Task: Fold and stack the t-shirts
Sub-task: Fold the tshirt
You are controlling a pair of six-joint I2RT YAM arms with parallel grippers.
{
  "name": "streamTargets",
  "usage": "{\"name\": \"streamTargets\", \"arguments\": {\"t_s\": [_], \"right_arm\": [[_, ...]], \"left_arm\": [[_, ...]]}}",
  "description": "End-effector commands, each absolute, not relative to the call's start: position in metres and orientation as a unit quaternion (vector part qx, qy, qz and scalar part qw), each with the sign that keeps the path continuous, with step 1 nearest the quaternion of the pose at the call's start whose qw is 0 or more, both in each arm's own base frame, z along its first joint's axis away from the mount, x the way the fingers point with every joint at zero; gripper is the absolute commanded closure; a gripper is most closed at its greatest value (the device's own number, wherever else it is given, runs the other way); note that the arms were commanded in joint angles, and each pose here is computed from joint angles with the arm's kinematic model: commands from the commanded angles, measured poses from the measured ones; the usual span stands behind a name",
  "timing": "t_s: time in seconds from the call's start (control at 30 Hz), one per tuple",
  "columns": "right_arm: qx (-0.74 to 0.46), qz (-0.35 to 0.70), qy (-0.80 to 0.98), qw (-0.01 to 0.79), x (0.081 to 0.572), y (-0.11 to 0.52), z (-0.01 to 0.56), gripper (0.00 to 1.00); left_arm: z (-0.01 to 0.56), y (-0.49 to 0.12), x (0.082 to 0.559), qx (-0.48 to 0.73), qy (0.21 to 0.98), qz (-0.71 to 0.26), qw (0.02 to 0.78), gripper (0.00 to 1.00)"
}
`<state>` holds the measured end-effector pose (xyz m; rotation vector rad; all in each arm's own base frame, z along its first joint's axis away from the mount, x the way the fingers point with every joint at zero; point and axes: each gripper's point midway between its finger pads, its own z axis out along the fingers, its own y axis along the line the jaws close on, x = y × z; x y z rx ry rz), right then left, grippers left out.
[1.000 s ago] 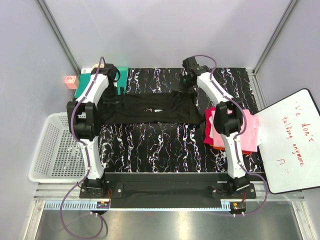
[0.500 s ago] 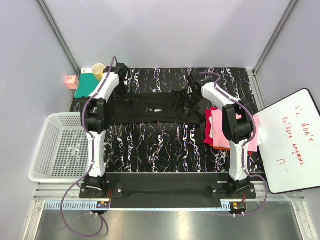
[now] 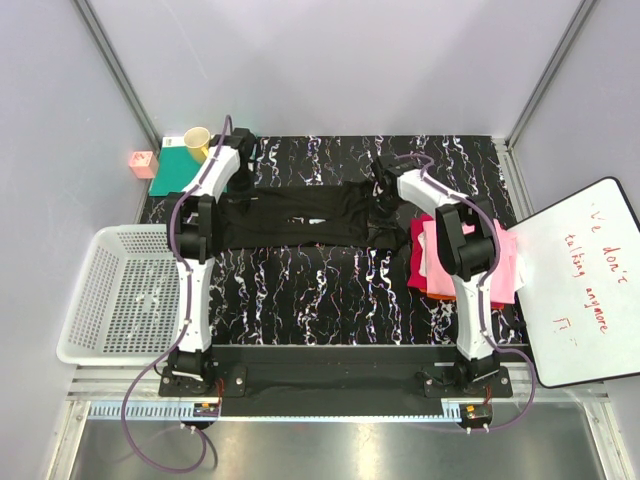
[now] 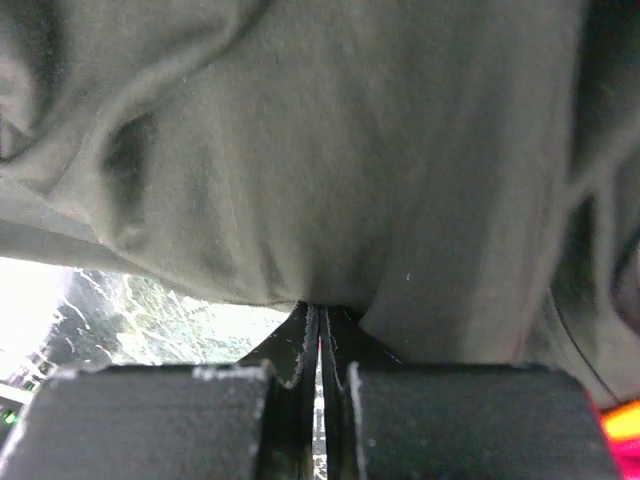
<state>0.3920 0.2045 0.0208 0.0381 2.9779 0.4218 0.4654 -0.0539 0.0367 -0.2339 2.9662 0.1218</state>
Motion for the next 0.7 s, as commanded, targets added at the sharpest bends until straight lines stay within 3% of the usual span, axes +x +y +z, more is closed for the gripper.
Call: {"name": "streamTargets", "arguments": {"t_s": [0.0, 0.3, 0.67], "right_arm": [[0.004, 0.141, 0.985, 0.102, 0.421, 0.209, 0.025, 1.0], [0.033, 0.116, 0.983, 0.135, 0.46, 0.183, 0.026, 1.0], [0.037, 0.126, 0.973, 0.191, 0.529, 0.166, 0.03, 1.0]], "left_arm": [[0.036, -0.036, 0.468, -0.109, 0.988, 0.067, 0.083, 1.0], [0.019, -0.038, 0.431, -0.098, 0.993, 0.06, 0.01, 1.0], [0.013, -0.114, 0.361, -0.022, 0.996, -0.01, -0.082, 1.0]]}}
